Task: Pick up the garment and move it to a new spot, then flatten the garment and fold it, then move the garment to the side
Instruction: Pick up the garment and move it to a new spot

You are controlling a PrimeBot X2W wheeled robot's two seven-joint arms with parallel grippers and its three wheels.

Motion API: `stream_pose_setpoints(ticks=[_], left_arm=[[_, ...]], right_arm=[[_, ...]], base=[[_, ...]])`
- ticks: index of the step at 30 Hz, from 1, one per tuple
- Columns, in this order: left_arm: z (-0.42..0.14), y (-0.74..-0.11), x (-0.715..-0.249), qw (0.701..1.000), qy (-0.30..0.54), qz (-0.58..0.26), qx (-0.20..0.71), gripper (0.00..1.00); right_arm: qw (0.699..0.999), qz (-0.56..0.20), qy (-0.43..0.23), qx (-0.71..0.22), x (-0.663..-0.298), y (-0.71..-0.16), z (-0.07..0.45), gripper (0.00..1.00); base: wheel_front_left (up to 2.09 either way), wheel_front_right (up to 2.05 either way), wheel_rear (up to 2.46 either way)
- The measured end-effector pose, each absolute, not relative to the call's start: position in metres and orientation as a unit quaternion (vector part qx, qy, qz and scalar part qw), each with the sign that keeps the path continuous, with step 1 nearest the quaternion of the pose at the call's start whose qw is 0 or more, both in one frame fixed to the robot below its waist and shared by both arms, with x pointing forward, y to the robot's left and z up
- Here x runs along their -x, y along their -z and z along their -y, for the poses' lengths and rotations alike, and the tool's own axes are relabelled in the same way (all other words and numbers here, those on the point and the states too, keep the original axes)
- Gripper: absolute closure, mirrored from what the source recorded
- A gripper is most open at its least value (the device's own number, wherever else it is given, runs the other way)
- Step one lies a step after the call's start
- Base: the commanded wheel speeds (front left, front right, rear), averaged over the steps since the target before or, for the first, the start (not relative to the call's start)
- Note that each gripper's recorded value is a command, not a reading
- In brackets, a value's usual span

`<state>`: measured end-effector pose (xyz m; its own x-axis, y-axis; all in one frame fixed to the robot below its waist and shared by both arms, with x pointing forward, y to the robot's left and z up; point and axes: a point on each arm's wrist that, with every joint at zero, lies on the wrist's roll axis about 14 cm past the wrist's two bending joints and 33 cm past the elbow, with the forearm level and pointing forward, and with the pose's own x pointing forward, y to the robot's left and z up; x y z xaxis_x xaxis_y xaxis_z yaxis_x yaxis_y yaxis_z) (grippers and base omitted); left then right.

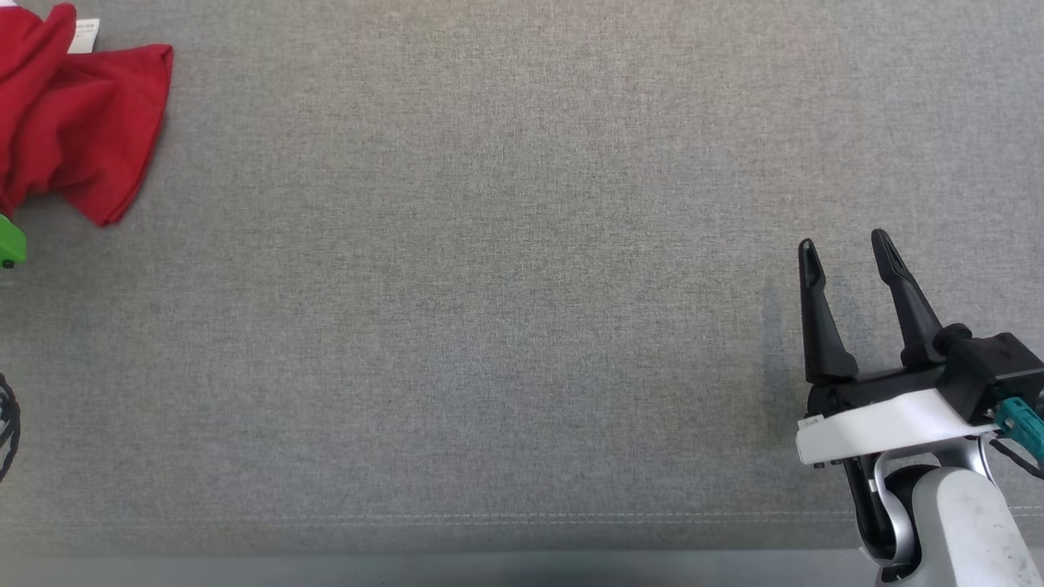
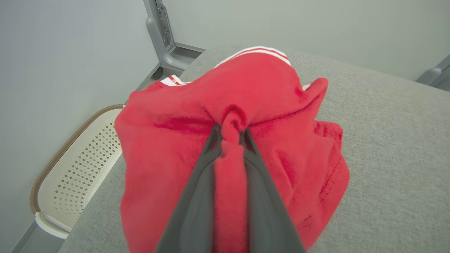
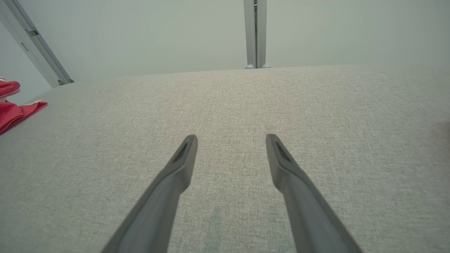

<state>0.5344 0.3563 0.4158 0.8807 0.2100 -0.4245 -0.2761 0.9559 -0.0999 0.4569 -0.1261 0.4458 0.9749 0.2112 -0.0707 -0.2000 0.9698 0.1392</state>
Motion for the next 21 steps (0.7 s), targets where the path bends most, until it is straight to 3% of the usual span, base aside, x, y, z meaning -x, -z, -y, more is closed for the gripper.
stream_pose_setpoints(ticks=[12, 21], left_arm=[[-0.309, -0.496, -0.519, 0.995, -0.069, -0.034, 0.056, 1.00], [-0.211, -0.517, -0.477, 0.998, 0.032, -0.002, 0.060, 1.00]], right_arm=[[0.990, -0.008, -0.116, -0.082, -0.439, -0.480, 0.118, 0.00], [0.989, 0.012, -0.115, -0.087, -0.424, -0.498, 0.120, 0.00]], base=[[0.00, 0.00, 0.00], [0.00, 0.00, 0.00]])
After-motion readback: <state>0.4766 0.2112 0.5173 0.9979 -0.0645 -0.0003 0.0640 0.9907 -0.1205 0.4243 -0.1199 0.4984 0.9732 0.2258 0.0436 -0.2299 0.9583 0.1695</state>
